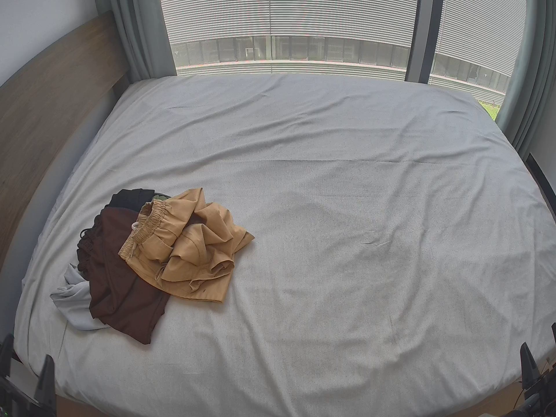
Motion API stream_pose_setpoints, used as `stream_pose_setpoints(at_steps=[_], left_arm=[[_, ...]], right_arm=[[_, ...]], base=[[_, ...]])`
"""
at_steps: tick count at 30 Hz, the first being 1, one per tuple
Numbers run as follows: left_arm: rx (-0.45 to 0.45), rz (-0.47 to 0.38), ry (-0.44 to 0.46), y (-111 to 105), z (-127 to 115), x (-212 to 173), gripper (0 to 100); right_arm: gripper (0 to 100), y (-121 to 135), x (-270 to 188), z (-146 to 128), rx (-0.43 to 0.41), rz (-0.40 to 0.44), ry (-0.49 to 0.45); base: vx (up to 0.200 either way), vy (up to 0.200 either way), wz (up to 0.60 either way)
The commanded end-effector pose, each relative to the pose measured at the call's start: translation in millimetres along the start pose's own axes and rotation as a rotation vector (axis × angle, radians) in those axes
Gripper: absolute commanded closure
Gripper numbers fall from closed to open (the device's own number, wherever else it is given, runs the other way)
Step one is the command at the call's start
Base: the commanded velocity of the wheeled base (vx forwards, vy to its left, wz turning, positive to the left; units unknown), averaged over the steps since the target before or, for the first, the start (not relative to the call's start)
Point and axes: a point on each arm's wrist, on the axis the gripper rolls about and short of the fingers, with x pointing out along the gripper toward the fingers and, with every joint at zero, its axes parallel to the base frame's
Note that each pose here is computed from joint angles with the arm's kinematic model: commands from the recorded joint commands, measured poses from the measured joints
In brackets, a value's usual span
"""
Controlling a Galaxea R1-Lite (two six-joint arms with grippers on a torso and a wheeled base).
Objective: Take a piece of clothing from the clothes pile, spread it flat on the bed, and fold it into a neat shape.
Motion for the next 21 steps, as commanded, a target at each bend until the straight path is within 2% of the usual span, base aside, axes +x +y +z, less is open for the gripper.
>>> stream_pose_setpoints(at_steps=[1, 5, 6, 11, 21], left_arm=[[-0.007, -0.011, -0.026, -1, 47, 7, 0], [-0.012, -0.031, 0.039, -1, 41, 15, 0], [-0.017, -0.060, 0.072, -1, 39, 20, 0], [-0.057, -0.098, 0.095, -3, 51, 34, 0], [-0.062, -0.132, 0.079, -12, 107, 95, 0]], right_arm=[[0, 0, 0, -4, 0.002, 0.001, 0.000], [0, 0, 0, -4, 0.002, 0.001, 0.000], [0, 0, 0, -5, 0.001, 0.001, 0.002], [0, 0, 0, -4, -0.005, 0.009, 0.000], [0, 0, 0, -4, -0.002, 0.015, -0.001]], base=[[0.000, 0.000, 0.00], [0.000, 0.000, 0.00], [0.000, 0.000, 0.00], [0.000, 0.000, 0.00], [0.000, 0.000, 0.00]])
